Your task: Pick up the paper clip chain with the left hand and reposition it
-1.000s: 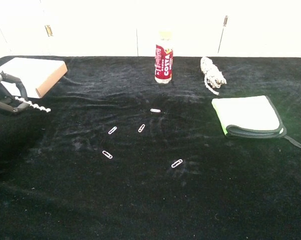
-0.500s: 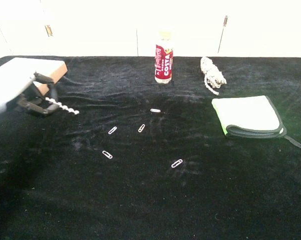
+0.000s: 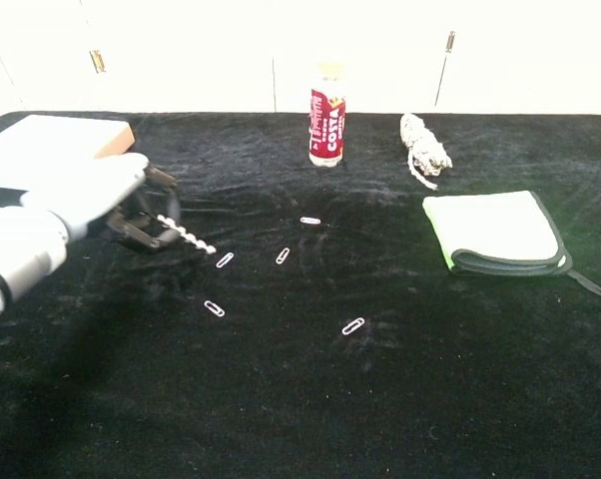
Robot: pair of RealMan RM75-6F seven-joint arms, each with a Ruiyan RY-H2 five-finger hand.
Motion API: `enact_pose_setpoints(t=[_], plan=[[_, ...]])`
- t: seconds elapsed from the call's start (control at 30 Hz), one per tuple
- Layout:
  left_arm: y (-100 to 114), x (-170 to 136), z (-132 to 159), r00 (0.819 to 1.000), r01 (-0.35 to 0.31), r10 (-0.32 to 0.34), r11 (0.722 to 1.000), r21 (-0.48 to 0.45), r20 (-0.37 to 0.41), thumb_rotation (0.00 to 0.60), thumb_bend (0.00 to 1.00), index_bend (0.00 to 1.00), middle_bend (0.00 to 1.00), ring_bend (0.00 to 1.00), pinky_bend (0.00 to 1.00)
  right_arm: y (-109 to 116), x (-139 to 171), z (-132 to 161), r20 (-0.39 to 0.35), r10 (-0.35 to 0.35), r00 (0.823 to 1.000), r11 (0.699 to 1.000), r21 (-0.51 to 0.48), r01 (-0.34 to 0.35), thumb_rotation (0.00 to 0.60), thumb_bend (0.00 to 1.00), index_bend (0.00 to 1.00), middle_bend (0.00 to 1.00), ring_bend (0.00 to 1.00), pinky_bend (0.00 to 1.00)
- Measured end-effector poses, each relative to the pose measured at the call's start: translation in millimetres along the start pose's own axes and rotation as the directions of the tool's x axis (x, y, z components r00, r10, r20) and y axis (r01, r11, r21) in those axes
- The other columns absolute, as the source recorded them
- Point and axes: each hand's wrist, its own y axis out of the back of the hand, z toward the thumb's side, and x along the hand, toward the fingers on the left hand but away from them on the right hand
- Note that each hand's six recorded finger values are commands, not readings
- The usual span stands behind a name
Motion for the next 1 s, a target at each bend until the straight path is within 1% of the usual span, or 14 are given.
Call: enact_pose_setpoints(t=[0.13, 0.33, 0.5, 0.73, 1.0], plan=[[-3.0, 2.8, 8.2, 1.000, 0.010, -0.010, 1.000, 0.004, 0.023, 0.600, 0.51, 0.83, 1.00, 1.00, 1.00, 1.0, 9.1, -2.2, 0.026, -0.021, 0.999, 1.000, 0.005, 0.020, 0.600, 0.01, 0.00, 0.00, 0.00, 0.00], [-6.7, 9.2, 8.9, 1.000, 0.018, -0.018, 1.000, 0.011, 0.021, 0.600, 0.51, 0.83, 1.00, 1.00, 1.00, 0.8, 14.5, -2.2, 0.037, -0.032, 0.999, 0.999, 0.008, 0.032, 0.600, 0.01, 0.00, 0.00, 0.00, 0.00], [-12.3, 15.8, 8.0, 0.999, 0.034, -0.034, 0.999, 0.013, 0.014, 0.600, 0.51, 0.83, 1.00, 1.00, 1.00, 1.4, 14.5, -3.2, 0.045, -0.040, 0.998, 0.999, 0.010, 0.040, 0.600, 0.01, 0.00, 0.00, 0.00, 0.00], [-15.2, 22.8, -0.1, 1.000, 0.029, -0.029, 0.999, 0.026, -0.009, 0.600, 0.51, 0.83, 1.00, 1.00, 1.00, 0.7, 12.8, -4.7, 0.052, -0.037, 0.998, 0.999, 0.011, 0.036, 0.600, 0.01, 0.00, 0.00, 0.00, 0.00], [-12.7, 21.6, -2.0, 1.000, 0.022, -0.022, 1.000, 0.018, -0.011, 0.600, 0.51, 0.83, 1.00, 1.00, 1.00, -0.6, 11.4, -5.3, 0.060, -0.034, 0.998, 0.999, 0.016, 0.033, 0.600, 0.01, 0.00, 0.00, 0.00, 0.00]])
